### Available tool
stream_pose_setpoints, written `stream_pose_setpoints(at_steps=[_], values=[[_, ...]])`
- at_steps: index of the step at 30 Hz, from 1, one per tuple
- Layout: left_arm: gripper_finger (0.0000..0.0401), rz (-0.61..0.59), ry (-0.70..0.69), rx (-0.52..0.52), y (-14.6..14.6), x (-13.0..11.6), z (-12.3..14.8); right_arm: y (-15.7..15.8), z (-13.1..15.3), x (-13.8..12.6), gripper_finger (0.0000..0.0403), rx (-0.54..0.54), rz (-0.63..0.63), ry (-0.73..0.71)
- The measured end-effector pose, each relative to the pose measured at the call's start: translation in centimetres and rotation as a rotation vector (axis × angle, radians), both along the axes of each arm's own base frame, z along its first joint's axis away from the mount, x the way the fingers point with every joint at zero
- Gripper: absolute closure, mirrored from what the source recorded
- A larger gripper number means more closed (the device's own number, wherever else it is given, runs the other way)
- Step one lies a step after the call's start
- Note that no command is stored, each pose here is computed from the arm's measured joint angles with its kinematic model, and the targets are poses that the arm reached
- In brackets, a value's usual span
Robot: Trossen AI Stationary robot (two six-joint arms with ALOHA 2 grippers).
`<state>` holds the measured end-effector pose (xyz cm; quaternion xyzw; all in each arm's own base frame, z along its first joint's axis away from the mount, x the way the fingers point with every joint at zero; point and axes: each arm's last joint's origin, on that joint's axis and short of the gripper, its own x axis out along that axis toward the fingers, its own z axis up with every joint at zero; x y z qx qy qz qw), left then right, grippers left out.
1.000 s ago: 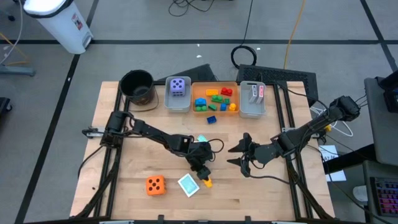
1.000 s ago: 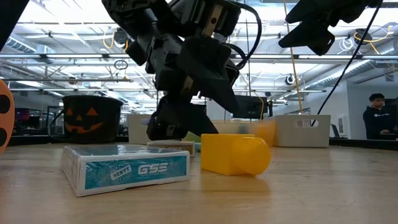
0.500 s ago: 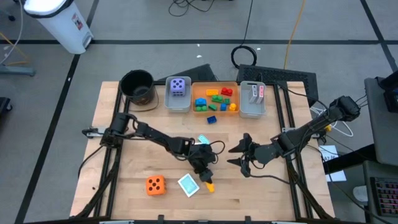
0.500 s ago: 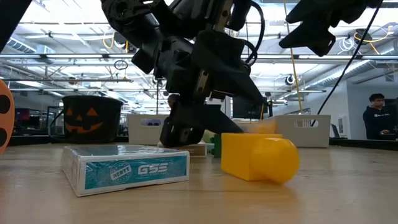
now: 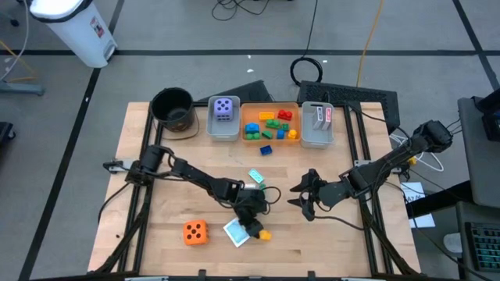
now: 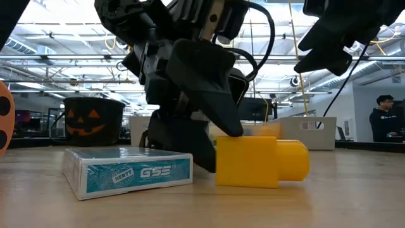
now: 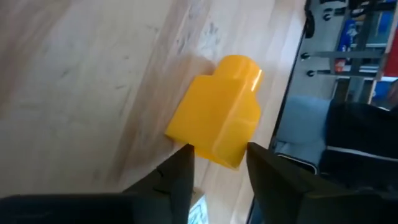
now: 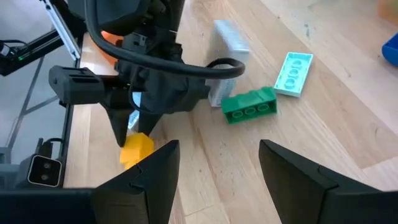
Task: Pick & Place Toys
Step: Put the yellow game piece into the orange bin
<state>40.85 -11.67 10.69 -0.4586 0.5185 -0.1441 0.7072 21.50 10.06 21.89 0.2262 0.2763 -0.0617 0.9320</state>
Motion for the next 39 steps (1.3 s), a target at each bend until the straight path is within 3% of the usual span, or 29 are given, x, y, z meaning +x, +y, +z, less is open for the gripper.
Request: stream_pose_setpoints(at_steps=[15,27,39], values=[[0.0389,0.029,-0.102,-0.010,1.0,0.9,0.4,0.0,0.1,0.1,0.0193,0.006,0.001,-0.016],[0.0397,0.026,-0.162,-0.054,2.3,1.4,1.4,0.1,0.3,0.2,0.0193,0.011,0.005,-0.032],[0.0398,0.017,-0.375,-0.099,5.7,1.0,8.8,-0.1,3.4,0.4,0.0193,-0.102,0.103,-0.290]])
